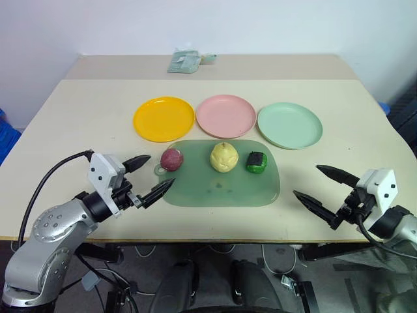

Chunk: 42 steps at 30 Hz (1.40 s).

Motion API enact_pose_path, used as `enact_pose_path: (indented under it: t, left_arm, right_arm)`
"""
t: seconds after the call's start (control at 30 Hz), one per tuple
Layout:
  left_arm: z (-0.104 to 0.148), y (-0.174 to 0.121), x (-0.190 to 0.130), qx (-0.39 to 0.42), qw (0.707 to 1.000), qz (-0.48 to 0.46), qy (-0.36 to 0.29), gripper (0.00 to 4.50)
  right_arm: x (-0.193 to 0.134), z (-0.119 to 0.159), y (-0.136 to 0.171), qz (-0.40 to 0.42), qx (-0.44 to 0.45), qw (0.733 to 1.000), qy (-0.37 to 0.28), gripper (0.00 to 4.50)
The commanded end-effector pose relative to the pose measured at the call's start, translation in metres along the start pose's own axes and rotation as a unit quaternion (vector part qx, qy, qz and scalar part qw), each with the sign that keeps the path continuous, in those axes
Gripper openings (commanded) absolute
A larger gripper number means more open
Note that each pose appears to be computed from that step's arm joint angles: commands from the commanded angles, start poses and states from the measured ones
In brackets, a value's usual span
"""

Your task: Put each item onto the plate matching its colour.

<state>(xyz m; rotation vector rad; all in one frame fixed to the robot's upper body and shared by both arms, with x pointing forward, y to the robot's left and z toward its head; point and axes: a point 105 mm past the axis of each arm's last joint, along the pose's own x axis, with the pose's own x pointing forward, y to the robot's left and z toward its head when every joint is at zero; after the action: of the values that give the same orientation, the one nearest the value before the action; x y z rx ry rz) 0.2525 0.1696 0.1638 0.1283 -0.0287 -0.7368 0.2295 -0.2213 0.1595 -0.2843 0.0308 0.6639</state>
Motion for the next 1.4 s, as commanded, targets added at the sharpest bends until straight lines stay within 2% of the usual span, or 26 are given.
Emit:
enact_pose_path:
  t: [0.03, 0.47, 0.57, 0.77, 1.0, 1.27, 1.4]
  left_arm:
    - [0.005, -0.002, -0.001, 0.023, 1.0, -0.003, -0.019, 4.5]
    - [-0.044, 0.014, -0.031, 0.011, 1.0, 0.019, -0.011, 4.5]
    - [-0.054, 0.024, -0.036, 0.01, 0.999, 0.036, -0.01, 4.5]
    - [-0.06, 0.042, -0.035, 0.004, 0.997, 0.082, -0.006, 4.5]
    - [-0.056, 0.05, -0.018, 0.007, 0.996, 0.09, -0.025, 4.5]
    - [-0.017, 0.03, 0.015, -0.009, 0.996, 0.079, -0.044, 4.5]
    - [-0.001, 0.032, 0.038, -0.03, 0.996, 0.083, -0.03, 4.5]
  right_arm:
    - [0.002, 0.008, 0.001, 0.007, -0.013, 1.0, -0.012, 4.41]
    - [0.014, 0.014, 0.007, 0.032, -0.016, 0.999, -0.028, 4.41]
    - [0.02, 0.02, 0.017, 0.065, -0.023, 0.997, -0.044, 4.41]
    - [0.039, 0.033, 0.038, 0.148, -0.03, 0.985, -0.078, 4.41]
    - [0.052, 0.038, 0.044, 0.169, -0.032, 0.981, -0.094, 4.41]
    - [0.056, 0.037, 0.052, 0.188, -0.027, 0.977, -0.093, 4.41]
    - [0.06, 0.038, 0.054, 0.195, -0.032, 0.976, -0.095, 4.41]
